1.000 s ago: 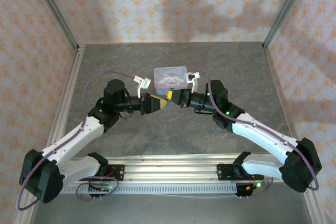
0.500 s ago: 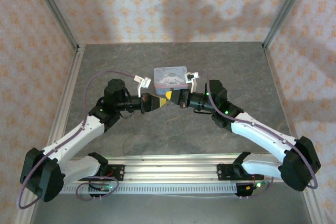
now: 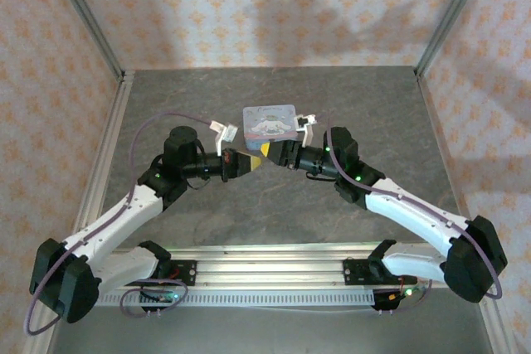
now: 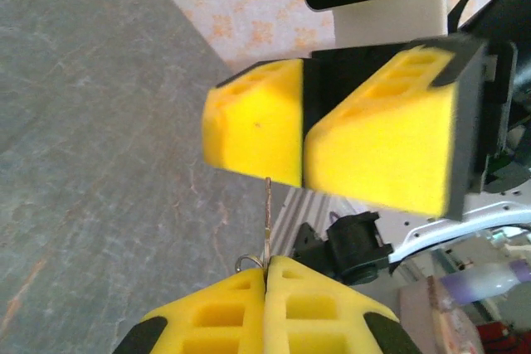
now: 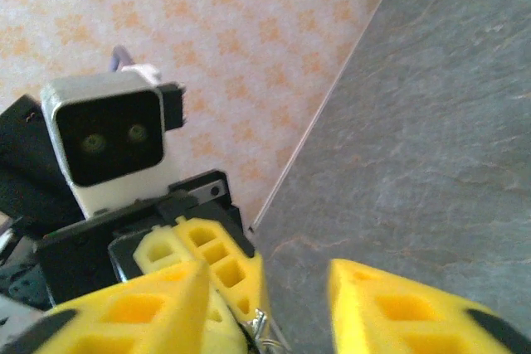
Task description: Unlock the padlock with the key
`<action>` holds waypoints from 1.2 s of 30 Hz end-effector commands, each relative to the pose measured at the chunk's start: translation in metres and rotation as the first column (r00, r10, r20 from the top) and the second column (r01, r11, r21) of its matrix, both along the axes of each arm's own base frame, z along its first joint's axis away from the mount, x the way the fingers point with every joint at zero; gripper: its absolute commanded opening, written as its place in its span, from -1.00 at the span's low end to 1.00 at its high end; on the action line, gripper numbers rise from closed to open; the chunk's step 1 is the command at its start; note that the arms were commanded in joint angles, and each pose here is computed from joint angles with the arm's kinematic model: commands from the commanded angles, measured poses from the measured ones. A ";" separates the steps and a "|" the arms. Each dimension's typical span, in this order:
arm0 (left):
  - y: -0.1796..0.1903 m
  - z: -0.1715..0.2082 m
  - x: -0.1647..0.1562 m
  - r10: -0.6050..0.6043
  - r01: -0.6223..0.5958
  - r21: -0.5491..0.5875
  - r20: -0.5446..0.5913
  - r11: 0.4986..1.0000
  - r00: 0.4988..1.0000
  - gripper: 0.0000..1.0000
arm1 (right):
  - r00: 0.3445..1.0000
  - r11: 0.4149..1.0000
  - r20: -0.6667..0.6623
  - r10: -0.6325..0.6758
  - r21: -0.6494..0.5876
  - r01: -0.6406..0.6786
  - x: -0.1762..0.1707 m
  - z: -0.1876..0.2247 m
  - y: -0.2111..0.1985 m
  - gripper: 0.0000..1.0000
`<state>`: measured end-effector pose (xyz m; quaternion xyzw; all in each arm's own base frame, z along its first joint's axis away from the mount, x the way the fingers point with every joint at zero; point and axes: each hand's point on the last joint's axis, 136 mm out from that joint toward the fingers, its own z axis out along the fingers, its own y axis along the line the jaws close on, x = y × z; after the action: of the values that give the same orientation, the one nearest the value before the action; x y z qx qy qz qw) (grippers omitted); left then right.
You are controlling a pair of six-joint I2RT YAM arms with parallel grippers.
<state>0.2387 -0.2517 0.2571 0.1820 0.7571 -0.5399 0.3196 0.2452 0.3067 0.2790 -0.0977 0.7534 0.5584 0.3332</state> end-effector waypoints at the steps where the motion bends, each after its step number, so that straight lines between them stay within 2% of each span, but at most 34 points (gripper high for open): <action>1: 0.014 -0.003 0.006 0.073 -0.076 0.079 0.045 0.994 0.996 -1.00 | 0.995 0.995 0.018 -0.093 -0.022 0.094 0.007 0.006 -0.014 0.23; 3: 0.021 -0.010 0.008 0.107 -0.112 0.116 0.047 0.987 0.993 -1.00 | 0.987 0.985 0.003 -0.160 -0.070 0.160 0.014 -0.001 -0.024 0.31; 8: 0.039 -0.027 0.009 0.183 -0.195 0.217 0.071 0.957 0.980 -1.00 | 0.940 0.915 -0.051 -0.337 -0.255 0.314 0.032 -0.040 -0.051 0.31; 12: 0.059 -0.045 0.011 0.253 -0.267 0.334 0.086 0.904 0.964 -1.00 | 0.914 0.851 -0.065 -0.401 -0.396 0.345 0.041 -0.068 -0.057 0.29; 15: 0.074 -0.063 0.011 0.296 -0.299 0.431 0.078 0.851 0.952 -1.00 | 0.892 0.773 -0.061 -0.448 -0.527 0.352 0.050 -0.096 -0.055 0.29; 19: 0.081 -0.080 0.009 0.315 -0.302 0.481 0.056 0.823 0.948 -1.00 | 0.867 0.668 -0.009 -0.498 -0.641 0.377 0.066 -0.122 -0.050 0.29; 21: 0.085 -0.088 0.008 0.327 -0.306 0.502 0.049 0.809 0.944 -1.00 | 0.862 0.630 0.025 -0.507 -0.672 0.390 0.076 -0.133 -0.044 0.27; 23: 0.087 -0.094 0.007 0.332 -0.307 0.514 0.045 0.801 0.942 -1.00 | 0.865 0.615 0.050 -0.499 -0.683 0.394 0.084 -0.144 -0.036 0.25; 30: 0.089 -0.104 0.006 0.341 -0.310 0.522 0.037 0.795 0.939 -1.00 | 0.860 0.571 0.113 -0.498 -0.704 0.423 0.111 -0.180 -0.021 0.17; 36: 0.086 -0.105 0.006 0.337 -0.306 0.507 0.032 0.806 0.941 -1.00 | 0.858 0.556 0.150 -0.491 -0.704 0.442 0.125 -0.200 -0.012 0.08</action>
<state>0.2410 -0.1687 0.1531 0.1164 0.9015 -0.2721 0.3157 0.3502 0.2853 0.0638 0.0000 0.9360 0.1126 0.3334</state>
